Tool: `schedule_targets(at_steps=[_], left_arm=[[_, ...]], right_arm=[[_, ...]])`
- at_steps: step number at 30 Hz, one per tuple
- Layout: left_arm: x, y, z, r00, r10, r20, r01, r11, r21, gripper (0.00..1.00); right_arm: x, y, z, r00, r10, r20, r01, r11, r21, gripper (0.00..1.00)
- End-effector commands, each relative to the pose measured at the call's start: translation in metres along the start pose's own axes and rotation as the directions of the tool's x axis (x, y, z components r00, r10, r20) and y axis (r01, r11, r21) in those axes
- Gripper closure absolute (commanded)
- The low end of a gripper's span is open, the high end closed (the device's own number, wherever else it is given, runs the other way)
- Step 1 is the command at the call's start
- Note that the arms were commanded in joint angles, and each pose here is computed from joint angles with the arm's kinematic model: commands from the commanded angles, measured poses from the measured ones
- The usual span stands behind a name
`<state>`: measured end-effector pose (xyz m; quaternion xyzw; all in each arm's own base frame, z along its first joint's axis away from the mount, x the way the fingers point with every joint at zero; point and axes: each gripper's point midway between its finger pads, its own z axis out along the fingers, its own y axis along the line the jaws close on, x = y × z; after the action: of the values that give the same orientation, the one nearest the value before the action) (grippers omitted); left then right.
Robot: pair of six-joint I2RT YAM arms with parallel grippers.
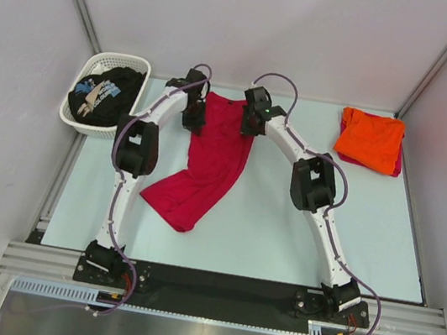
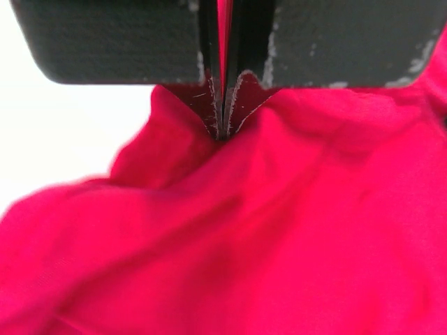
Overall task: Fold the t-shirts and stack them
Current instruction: Rotate the tshirt 90 degrees
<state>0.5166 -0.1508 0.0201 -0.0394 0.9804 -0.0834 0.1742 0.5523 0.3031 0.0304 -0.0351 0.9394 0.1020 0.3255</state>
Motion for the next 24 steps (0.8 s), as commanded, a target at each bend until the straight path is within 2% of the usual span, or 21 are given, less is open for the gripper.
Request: schedule_targets(at_steps=[1, 2, 3, 4, 5, 6, 7, 9, 10, 11, 12, 13, 14, 16, 17, 18, 20, 21, 22, 24], left_arm=[[-0.005, 0.021, -0.022, 1.000, 0.021, 0.006, -0.021, 0.999, -0.039, 1.00], [-0.010, 0.015, -0.031, 0.999, 0.029, 0.026, -0.028, 0.999, -0.015, 0.94], [-0.013, 0.011, -0.039, 0.999, 0.035, 0.041, -0.035, 0.999, 0.005, 0.62], [-0.023, 0.005, -0.066, 0.994, 0.045, 0.096, -0.048, 0.999, 0.024, 0.47], [-0.023, 0.003, -0.076, 0.992, 0.054, 0.110, -0.058, 0.998, 0.037, 0.35], [-0.025, 0.002, -0.088, 0.990, 0.058, 0.132, -0.064, 0.997, 0.042, 0.14], [-0.033, -0.004, -0.124, 0.978, 0.053, 0.200, -0.067, 0.995, 0.067, 0.04], [-0.020, -0.001, -0.138, 0.979, 0.049, 0.200, -0.065, 0.995, 0.077, 0.00], [-0.006, 0.004, -0.140, 0.984, 0.041, 0.175, -0.055, 0.996, 0.075, 0.00], [-0.003, 0.005, -0.162, 0.978, 0.041, 0.202, -0.058, 0.995, 0.080, 0.00], [0.006, 0.011, -0.165, 0.981, 0.028, 0.189, -0.042, 0.996, 0.073, 0.00], [0.030, 0.020, -0.158, 0.992, 0.016, 0.124, -0.024, 0.997, 0.067, 0.00], [0.038, 0.022, -0.171, 0.992, 0.008, 0.125, -0.018, 0.997, 0.076, 0.00], [0.079, 0.031, -0.160, 1.000, -0.015, 0.023, 0.013, 0.996, 0.085, 0.00], [0.093, 0.034, -0.158, 1.000, -0.015, -0.008, 0.016, 0.997, 0.080, 0.00], [0.103, 0.035, -0.163, 1.000, -0.015, -0.015, 0.017, 0.996, 0.086, 0.00], [0.141, 0.044, -0.153, 0.993, -0.016, -0.113, 0.025, 0.997, 0.074, 0.00], [0.150, 0.047, -0.154, 0.992, -0.018, -0.128, 0.027, 0.997, 0.071, 0.00], [0.170, 0.052, -0.148, 0.984, -0.025, -0.179, 0.036, 0.998, 0.058, 0.01], [0.186, 0.055, -0.146, 0.976, -0.036, -0.216, 0.050, 0.997, 0.060, 0.00]], right_arm=[[-0.045, 0.032, -0.013, 0.991, 0.022, 0.134, -0.004, 0.990, -0.139, 1.00], [-0.049, 0.035, -0.021, 0.990, 0.031, 0.138, -0.010, 0.989, -0.150, 1.00], [-0.053, 0.036, -0.029, 0.989, 0.036, 0.140, -0.014, 0.988, -0.156, 1.00], [-0.064, 0.038, -0.053, 0.988, 0.028, 0.150, -0.003, 0.986, -0.165, 1.00], [-0.067, 0.036, -0.064, 0.988, 0.020, 0.153, 0.005, 0.987, -0.161, 1.00], [-0.074, 0.034, -0.080, 0.986, 0.011, 0.169, 0.015, 0.988, -0.151, 1.00], [-0.087, 0.033, -0.114, 0.981, 0.002, 0.192, 0.028, 0.988, -0.150, 1.00], [-0.080, 0.020, -0.140, 0.988, 0.009, 0.157, 0.015, 0.989, -0.148, 0.98], [-0.085, 0.015, -0.175, 0.987, 0.029, 0.158, -0.002, 0.986, -0.169, 0.92], [-0.059, 0.002, -0.174, 0.995, 0.080, 0.055, -0.068, 0.979, -0.193, 0.87], [-0.047, -0.004, -0.182, 0.994, 0.109, 0.004, -0.106, 0.971, -0.216, 0.80], [-0.034, -0.010, -0.194, 0.989, 0.143, -0.046, -0.150, 0.961, -0.232, 0.75], [0.001, -0.025, -0.203, 0.955, 0.238, -0.179, -0.278, 0.928, -0.249, 0.63], [0.037, -0.030, -0.214, 0.894, 0.317, -0.317, -0.411, 0.862, -0.298, 0.61], [0.049, -0.023, -0.238, 0.856, 0.335, -0.393, -0.480, 0.798, -0.365, 0.59], [0.097, -0.035, -0.232, 0.747, 0.404, -0.527, -0.605, 0.742, -0.289, 0.58], [0.119, -0.033, -0.243, 0.683, 0.414, -0.602, -0.679, 0.664, -0.313, 0.56], [0.151, -0.035, -0.247, 0.610, 0.435, -0.662, -0.733, 0.628, -0.262, 0.56], [0.156, -0.033, -0.249, 0.607, 0.430, -0.669, -0.742, 0.608, -0.283, 0.56], [0.173, -0.024, -0.257, 0.527, 0.429, -0.734, -0.804, 0.531, -0.267, 0.55]])
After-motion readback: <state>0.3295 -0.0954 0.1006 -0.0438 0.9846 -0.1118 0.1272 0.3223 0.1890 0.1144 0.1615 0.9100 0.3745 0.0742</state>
